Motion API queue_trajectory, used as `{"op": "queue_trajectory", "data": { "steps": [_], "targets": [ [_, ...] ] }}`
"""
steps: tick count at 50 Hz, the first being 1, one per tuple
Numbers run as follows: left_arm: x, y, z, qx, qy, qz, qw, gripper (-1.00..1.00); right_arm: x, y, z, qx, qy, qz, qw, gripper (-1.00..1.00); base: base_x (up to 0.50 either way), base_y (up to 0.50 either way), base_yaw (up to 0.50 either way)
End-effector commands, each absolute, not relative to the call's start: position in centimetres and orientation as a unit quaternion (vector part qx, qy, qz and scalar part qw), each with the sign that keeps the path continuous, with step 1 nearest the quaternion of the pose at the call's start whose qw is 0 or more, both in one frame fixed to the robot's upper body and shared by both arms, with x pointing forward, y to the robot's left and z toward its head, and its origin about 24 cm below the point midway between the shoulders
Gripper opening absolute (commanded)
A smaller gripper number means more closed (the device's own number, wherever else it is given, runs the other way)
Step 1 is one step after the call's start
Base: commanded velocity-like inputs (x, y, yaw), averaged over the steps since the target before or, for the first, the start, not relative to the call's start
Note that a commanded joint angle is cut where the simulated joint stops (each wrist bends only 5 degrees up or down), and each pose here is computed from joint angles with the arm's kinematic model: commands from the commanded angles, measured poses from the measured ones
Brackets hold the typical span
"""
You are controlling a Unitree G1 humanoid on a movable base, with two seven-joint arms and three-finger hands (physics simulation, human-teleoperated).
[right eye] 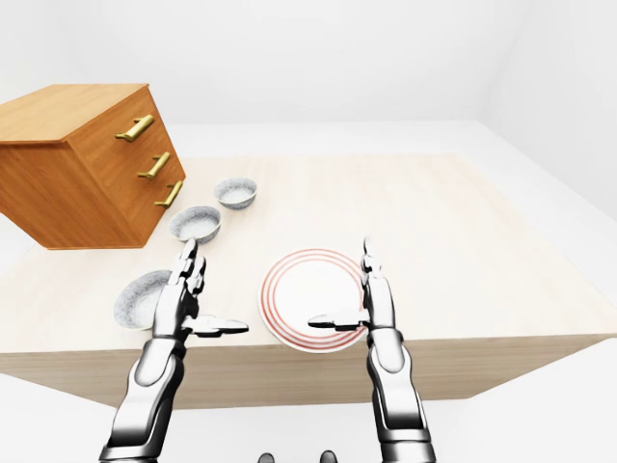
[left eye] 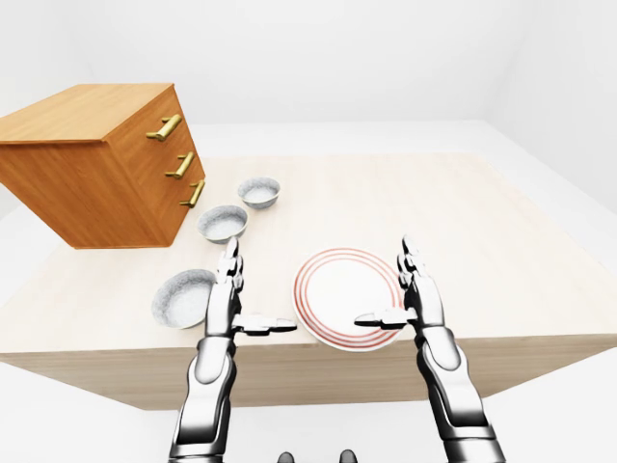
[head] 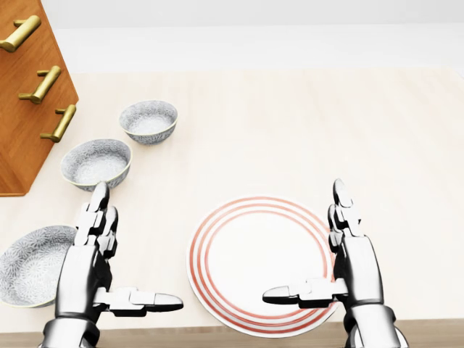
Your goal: Put the bowl in the middle on the plate.
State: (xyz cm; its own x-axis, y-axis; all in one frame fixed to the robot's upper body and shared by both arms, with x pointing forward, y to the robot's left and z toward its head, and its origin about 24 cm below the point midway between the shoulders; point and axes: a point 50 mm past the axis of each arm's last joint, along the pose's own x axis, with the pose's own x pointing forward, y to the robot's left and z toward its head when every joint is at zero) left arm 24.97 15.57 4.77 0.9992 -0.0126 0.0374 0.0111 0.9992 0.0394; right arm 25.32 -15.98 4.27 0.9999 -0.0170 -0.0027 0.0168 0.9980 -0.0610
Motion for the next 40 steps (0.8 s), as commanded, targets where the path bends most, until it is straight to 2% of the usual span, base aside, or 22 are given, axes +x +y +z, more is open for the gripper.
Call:
{"op": "queue_trajectory", "data": {
  "steps": [1,3,12,18,27,35,40],
  "targets": [
    [23.4,16.9,7.0,0.084,-0.065,-0.043,0.993,1.0,25.4,-19.0,5.8,-0.145,-0.003,-0.029,0.989,1.0,0.0,0.0,0.0],
    [23.3,17.1,7.1,0.073,-0.054,-0.057,0.994,1.0,25.3,-19.3,5.8,-0.147,-0.003,-0.022,0.989,1.0,0.0,0.0,0.0],
    [23.2,17.6,9.1,0.111,-0.092,-0.047,0.988,1.0,25.2,-20.4,6.3,-0.192,-0.008,-0.023,0.981,1.0,0.0,0.0,0.0],
    [22.7,18.4,10.6,0.17,-0.098,-0.07,0.978,1.0,24.8,-22.0,7.6,-0.237,-0.007,-0.022,0.971,1.0,0.0,0.0,0.0],
    [22.0,20.5,13.2,0.217,-0.117,-0.059,0.967,1.0,21.7,-26.0,10.6,-0.35,0.003,-0.025,0.936,1.0,0.0,0.0,0.0],
    [21.2,22.2,15.7,0.269,-0.145,-0.059,0.95,1.0,20.4,-29.7,13.5,-0.392,0.018,-0.041,0.919,1.0,0.0,0.0,0.0],
    [21.1,23.9,15.8,0.276,-0.133,-0.04,0.951,1.0,19.1,-32.0,15.2,-0.421,0.025,-0.055,0.905,1.0,0.0,0.0,0.0]
  ]
}}
